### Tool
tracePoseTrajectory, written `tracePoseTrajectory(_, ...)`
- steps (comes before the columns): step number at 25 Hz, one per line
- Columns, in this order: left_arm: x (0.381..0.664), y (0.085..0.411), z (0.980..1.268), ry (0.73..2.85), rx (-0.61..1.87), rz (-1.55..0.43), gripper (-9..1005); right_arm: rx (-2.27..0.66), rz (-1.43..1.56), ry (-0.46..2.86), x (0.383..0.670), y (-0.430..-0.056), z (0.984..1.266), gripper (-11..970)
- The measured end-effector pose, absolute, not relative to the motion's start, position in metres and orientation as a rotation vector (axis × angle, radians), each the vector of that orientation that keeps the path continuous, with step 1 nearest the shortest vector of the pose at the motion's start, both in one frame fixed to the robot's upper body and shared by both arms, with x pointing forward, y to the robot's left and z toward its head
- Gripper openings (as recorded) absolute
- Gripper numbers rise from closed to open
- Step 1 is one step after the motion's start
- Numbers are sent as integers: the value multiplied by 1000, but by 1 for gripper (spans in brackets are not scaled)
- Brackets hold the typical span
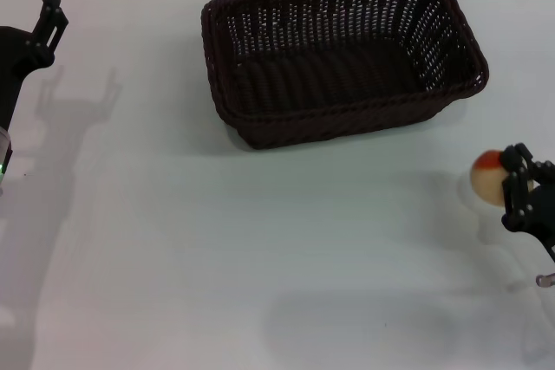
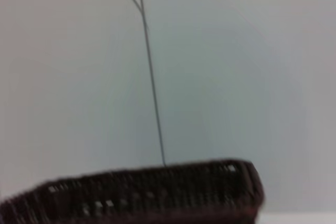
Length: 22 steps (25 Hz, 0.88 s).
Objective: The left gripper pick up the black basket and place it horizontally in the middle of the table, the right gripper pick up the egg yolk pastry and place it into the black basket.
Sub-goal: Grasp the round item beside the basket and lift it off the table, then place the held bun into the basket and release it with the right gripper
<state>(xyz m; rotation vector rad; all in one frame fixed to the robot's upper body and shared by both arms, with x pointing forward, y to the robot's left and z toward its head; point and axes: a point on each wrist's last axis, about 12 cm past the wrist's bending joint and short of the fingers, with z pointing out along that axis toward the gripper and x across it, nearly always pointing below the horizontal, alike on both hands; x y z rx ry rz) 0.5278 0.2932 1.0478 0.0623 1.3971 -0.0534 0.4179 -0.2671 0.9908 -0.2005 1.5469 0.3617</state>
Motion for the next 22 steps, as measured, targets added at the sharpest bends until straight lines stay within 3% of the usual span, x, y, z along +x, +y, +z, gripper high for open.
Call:
tracePoseTrajectory(13, 528, 292, 1048, 1393, 59, -56, 813, -261, 446, 1240, 448, -253, 1032, 37)
tracePoseTrajectory(22, 528, 292, 1048, 1398, 56, -57, 813, -323, 406, 1223, 517, -267, 1056, 37)
